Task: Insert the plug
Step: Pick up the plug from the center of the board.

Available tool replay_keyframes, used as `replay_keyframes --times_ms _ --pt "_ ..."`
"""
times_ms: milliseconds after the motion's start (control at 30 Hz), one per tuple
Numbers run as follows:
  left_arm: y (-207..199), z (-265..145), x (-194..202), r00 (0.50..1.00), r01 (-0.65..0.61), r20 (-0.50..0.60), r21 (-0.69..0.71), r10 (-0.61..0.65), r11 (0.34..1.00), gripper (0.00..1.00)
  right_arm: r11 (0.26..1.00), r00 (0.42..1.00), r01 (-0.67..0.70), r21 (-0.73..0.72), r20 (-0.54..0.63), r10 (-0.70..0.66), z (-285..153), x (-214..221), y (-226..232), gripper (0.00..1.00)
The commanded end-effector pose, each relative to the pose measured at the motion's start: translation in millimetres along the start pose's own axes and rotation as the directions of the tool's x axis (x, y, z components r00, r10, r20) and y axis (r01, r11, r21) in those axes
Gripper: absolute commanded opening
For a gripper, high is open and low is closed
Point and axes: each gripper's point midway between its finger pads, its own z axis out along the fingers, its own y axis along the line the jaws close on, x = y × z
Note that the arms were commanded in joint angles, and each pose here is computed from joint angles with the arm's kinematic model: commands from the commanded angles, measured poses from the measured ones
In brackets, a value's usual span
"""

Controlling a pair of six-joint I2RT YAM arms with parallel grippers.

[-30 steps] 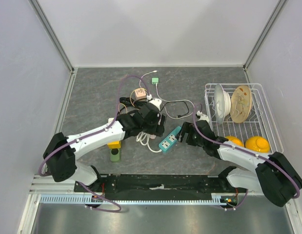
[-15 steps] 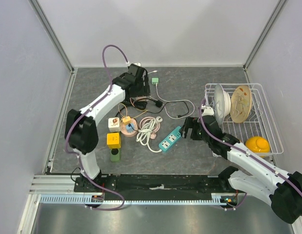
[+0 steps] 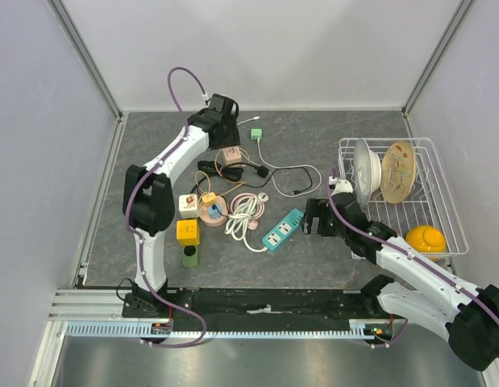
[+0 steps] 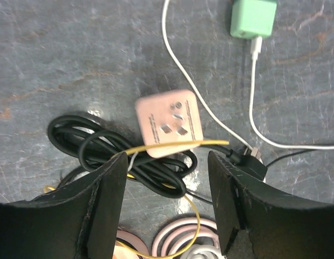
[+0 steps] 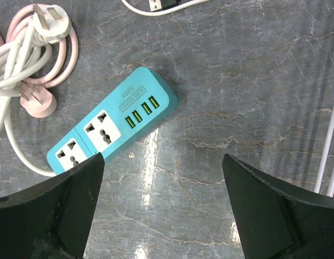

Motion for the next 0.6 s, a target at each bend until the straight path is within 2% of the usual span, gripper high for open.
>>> replay_keyframes --times_ms 0,167,267,467,567 --pt "23 -8 -71 0.985 0.076 0.156 0.016 -0.077 0.997 0.66 0.999 0.999 0.037 -0.010 0.021 -0.037 -5 -11 4 0.98" --pt "16 25 -73 0.993 0.043 0.106 0.035 -0.047 0.998 0.66 0.999 0.999 0.049 -0.006 0.008 -0.048 -4 -8 3 0.98" --pt "10 43 -56 0.998 0.036 0.041 0.062 -0.038 0.997 0.68 0.999 0.999 0.050 -0.005 0.006 -0.050 -5 -8 3 0.98" --pt "2 54 -16 0.996 0.051 -0.085 0.116 -0.041 0.992 0.78 0.999 0.999 0.048 -0.013 -0.005 -0.048 -4 -5 3 0.98" --pt "-2 53 -3 0.994 0.050 -0.105 0.129 -0.037 0.990 0.81 0.999 0.999 0.040 -0.017 -0.007 -0.041 -4 -3 4 0.98"
